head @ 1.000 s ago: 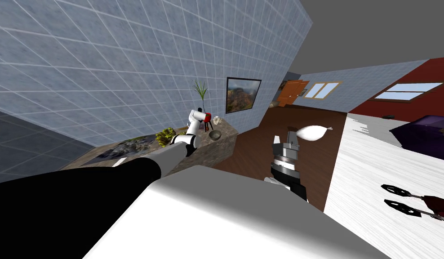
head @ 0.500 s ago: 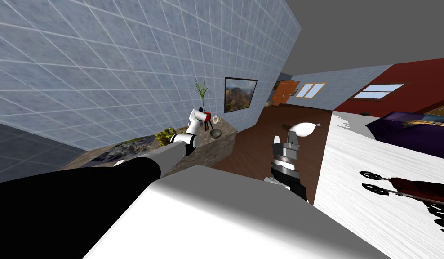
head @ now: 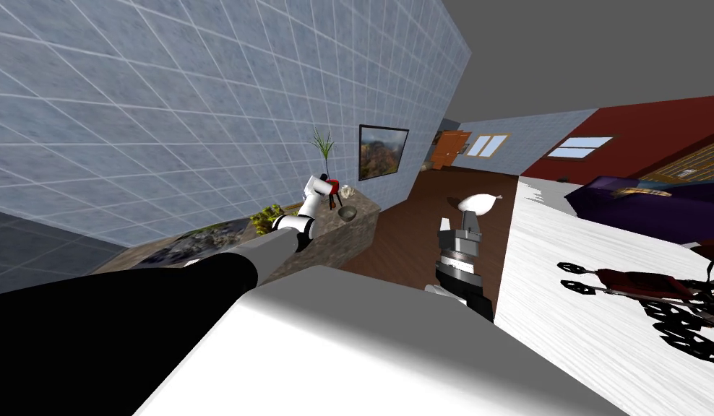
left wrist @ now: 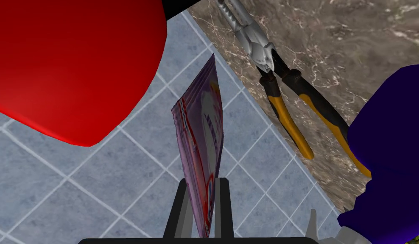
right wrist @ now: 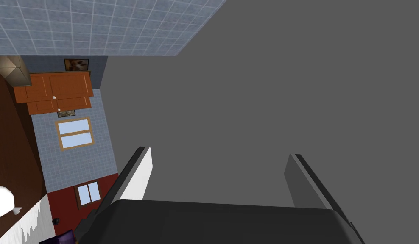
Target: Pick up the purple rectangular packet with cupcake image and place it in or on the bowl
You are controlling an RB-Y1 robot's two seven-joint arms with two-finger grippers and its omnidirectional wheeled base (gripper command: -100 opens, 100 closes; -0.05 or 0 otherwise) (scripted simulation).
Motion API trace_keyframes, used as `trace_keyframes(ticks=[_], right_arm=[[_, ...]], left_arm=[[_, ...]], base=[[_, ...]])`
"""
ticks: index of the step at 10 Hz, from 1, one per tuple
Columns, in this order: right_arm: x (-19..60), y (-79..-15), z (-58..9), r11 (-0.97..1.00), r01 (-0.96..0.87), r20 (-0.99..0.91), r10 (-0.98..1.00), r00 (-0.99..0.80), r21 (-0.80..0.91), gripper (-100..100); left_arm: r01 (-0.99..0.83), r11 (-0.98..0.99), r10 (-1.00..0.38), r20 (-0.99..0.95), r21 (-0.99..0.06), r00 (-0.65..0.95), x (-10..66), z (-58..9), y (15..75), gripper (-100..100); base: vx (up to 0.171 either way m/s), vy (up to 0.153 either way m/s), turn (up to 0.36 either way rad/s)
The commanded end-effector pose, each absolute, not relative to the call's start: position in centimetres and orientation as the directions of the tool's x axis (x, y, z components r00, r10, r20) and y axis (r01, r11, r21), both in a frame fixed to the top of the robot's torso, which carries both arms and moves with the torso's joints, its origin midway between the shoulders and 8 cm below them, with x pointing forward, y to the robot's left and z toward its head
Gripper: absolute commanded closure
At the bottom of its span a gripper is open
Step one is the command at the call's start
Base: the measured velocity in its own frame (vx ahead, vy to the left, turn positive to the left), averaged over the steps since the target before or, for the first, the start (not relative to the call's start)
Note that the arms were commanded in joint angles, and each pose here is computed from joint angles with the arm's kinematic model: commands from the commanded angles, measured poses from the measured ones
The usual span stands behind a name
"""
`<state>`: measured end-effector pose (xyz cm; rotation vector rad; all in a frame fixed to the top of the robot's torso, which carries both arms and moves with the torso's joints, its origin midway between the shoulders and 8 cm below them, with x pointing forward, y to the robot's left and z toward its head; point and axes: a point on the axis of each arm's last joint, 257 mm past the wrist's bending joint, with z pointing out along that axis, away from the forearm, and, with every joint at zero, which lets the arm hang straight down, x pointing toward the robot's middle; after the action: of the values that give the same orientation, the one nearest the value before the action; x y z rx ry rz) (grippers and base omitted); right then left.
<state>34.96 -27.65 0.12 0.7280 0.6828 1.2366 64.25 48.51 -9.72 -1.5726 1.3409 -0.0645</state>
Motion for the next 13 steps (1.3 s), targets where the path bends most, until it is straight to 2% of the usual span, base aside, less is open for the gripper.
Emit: trace_keyframes(ticks=[1,13], right_arm=[[35.0,-27.7,0.1,0.17,-0.578,-0.067,0.978,0.195,0.799,0],[35.0,-27.7,0.1,0.17,-0.577,-0.067,0.978,0.196,0.799,0]], left_arm=[[-0.675,0.192,-0.745,-0.553,-0.712,0.372,65.1,-8.7,48.4,100],[-0.515,0.52,-0.623,-0.715,-0.682,0.318,69.1,-3.4,47.8,100]], base=[[-0.058,0.052,-0.089],[-0.042,0.039,-0.067]])
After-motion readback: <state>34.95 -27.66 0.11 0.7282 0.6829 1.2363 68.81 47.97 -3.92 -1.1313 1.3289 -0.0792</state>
